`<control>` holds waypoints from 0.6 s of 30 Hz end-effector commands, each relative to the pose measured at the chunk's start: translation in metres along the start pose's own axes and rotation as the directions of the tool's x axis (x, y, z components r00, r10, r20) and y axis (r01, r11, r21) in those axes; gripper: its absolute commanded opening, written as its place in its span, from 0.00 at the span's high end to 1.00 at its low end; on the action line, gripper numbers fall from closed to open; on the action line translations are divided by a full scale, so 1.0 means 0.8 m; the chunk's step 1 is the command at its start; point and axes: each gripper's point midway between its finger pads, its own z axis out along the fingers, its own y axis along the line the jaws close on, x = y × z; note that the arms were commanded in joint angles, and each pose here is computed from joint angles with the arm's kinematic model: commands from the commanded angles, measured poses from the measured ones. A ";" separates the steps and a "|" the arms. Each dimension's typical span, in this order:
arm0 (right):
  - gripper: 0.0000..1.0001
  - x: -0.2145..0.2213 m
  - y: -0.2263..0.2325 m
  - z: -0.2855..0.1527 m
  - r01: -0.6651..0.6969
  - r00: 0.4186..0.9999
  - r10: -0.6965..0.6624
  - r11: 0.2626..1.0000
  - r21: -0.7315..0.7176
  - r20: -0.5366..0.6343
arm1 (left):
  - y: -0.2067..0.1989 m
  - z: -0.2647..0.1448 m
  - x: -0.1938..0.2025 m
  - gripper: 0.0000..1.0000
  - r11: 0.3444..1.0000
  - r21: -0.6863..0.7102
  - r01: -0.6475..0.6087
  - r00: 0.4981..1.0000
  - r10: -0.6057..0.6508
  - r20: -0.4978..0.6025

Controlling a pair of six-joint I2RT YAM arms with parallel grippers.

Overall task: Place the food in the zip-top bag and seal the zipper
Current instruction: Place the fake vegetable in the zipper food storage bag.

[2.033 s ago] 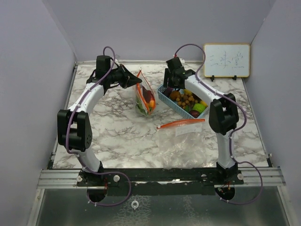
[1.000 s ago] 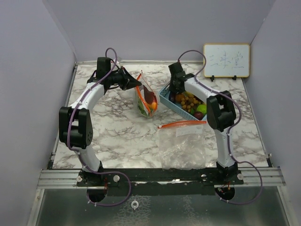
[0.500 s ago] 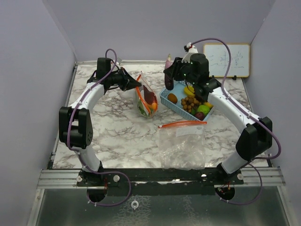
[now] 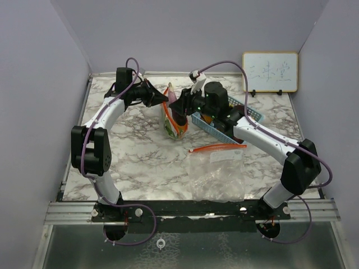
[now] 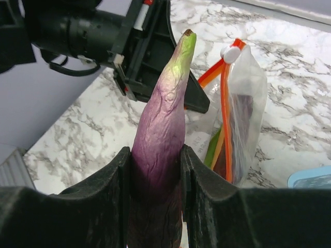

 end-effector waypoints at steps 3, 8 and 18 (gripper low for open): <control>0.94 0.038 -0.040 0.027 0.145 0.989 -0.142 0.982 0.119 -0.032 | -0.021 -0.004 -0.006 1.00 0.998 0.064 -0.016 1.000 0.016 -0.008; 0.94 0.064 -0.059 0.040 0.199 0.977 -0.186 0.970 0.142 -0.100 | -0.026 -0.008 -0.008 1.00 0.997 0.078 -0.019 1.000 0.020 -0.003; 0.79 0.084 -0.076 0.062 0.218 0.965 -0.187 0.960 0.173 -0.182 | -0.034 -0.012 -0.012 1.00 0.995 0.099 -0.023 1.000 0.023 0.003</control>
